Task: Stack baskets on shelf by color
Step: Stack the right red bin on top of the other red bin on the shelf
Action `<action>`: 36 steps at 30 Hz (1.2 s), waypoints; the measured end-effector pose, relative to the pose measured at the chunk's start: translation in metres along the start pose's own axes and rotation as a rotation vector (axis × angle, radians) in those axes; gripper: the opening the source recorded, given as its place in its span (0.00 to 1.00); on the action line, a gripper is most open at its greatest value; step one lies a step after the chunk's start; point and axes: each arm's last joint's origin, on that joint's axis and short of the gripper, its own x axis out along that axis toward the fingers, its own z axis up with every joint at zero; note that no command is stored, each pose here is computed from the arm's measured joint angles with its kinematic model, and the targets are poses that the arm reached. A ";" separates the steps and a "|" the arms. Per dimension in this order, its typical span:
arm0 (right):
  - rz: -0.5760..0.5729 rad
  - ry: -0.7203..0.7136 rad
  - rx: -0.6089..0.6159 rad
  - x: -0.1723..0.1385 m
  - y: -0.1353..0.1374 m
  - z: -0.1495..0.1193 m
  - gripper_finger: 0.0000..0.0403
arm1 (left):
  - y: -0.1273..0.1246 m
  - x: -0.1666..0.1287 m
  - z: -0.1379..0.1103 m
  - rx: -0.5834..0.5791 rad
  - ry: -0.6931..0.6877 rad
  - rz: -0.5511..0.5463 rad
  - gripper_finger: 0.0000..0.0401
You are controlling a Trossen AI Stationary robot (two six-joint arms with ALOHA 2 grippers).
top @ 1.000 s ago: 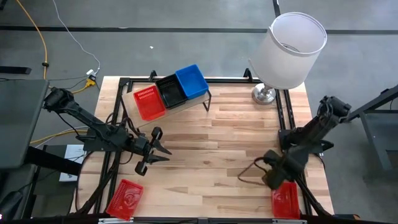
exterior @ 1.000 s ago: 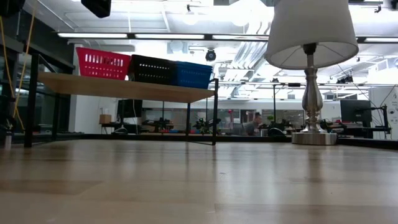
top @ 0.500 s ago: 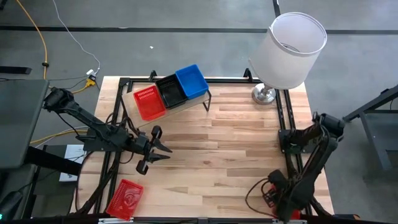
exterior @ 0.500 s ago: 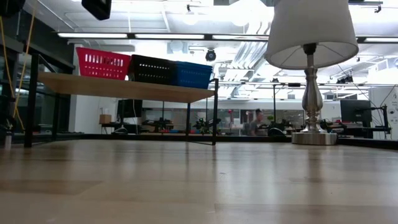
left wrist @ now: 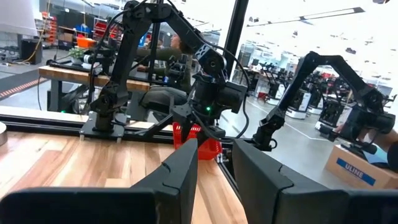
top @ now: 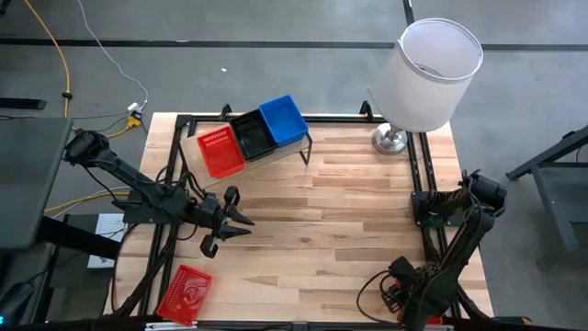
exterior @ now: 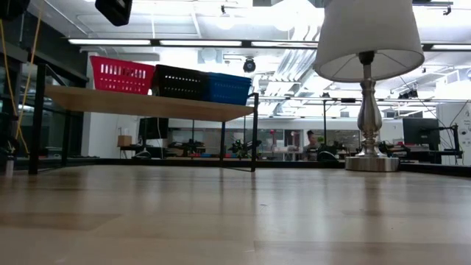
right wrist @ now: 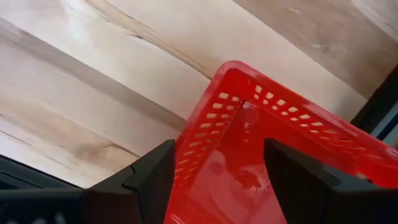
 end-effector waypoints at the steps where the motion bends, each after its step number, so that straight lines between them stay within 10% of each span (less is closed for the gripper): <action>1: 0.003 -0.003 -0.006 0.000 0.000 0.000 0.57 | 0.000 0.000 0.000 0.000 0.000 0.001 0.23; 36: -0.051 -0.048 -0.007 0.016 0.014 -0.005 0.57 | 0.001 0.000 0.000 0.000 -0.004 0.029 0.23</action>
